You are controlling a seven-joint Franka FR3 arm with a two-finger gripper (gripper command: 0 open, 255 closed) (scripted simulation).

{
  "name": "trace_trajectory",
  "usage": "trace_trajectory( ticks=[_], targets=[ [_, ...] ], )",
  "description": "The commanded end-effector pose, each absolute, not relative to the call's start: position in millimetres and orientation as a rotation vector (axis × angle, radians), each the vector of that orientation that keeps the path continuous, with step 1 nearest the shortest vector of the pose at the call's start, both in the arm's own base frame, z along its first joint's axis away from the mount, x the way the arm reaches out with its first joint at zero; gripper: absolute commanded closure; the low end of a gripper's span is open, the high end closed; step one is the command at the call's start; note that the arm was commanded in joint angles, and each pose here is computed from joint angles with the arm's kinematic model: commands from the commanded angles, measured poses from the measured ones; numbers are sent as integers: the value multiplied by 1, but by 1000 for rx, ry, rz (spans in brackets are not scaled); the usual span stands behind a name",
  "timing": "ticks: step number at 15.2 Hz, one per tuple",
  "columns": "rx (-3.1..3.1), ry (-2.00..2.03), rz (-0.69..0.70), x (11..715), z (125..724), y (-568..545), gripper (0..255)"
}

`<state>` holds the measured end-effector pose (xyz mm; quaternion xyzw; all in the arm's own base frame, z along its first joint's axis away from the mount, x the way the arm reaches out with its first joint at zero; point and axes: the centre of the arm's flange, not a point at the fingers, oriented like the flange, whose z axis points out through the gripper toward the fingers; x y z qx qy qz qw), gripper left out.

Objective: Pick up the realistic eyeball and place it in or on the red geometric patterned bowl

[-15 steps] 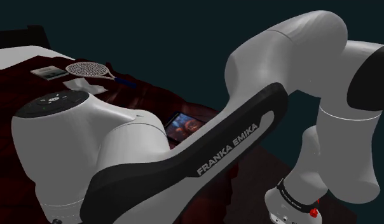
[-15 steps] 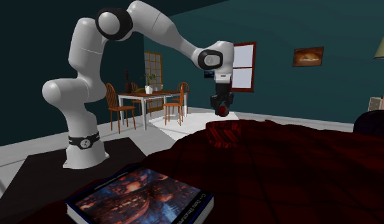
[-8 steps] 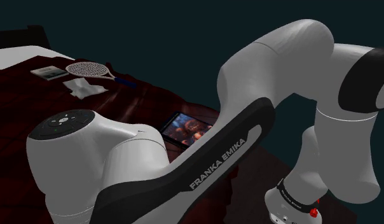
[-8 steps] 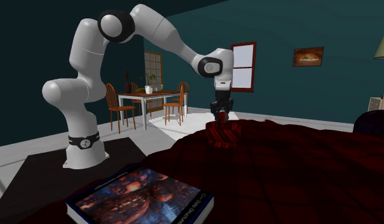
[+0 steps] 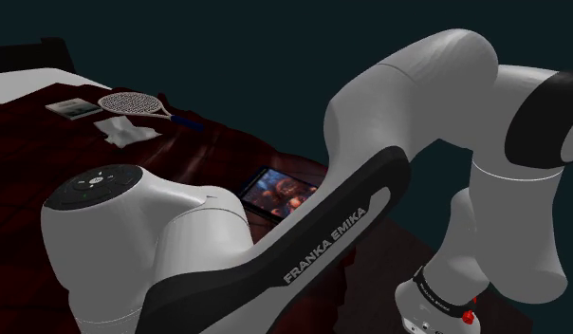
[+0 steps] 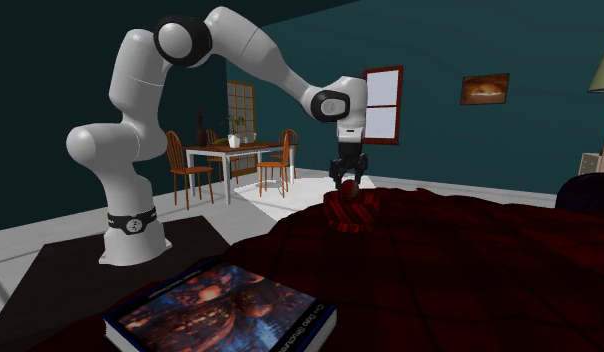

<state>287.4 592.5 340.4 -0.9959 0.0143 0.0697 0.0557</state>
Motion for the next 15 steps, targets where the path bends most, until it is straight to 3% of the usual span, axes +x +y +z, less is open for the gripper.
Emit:
trace_trajectory(
  ticks=[1,4,8,15],
  targets=[
    [-3022,44,211,287,340,593,0],
    [-3022,44,211,287,340,593,0],
    [-3022,44,211,294,390,587,0],
    [-3022,44,211,294,390,587,0]
  ],
)
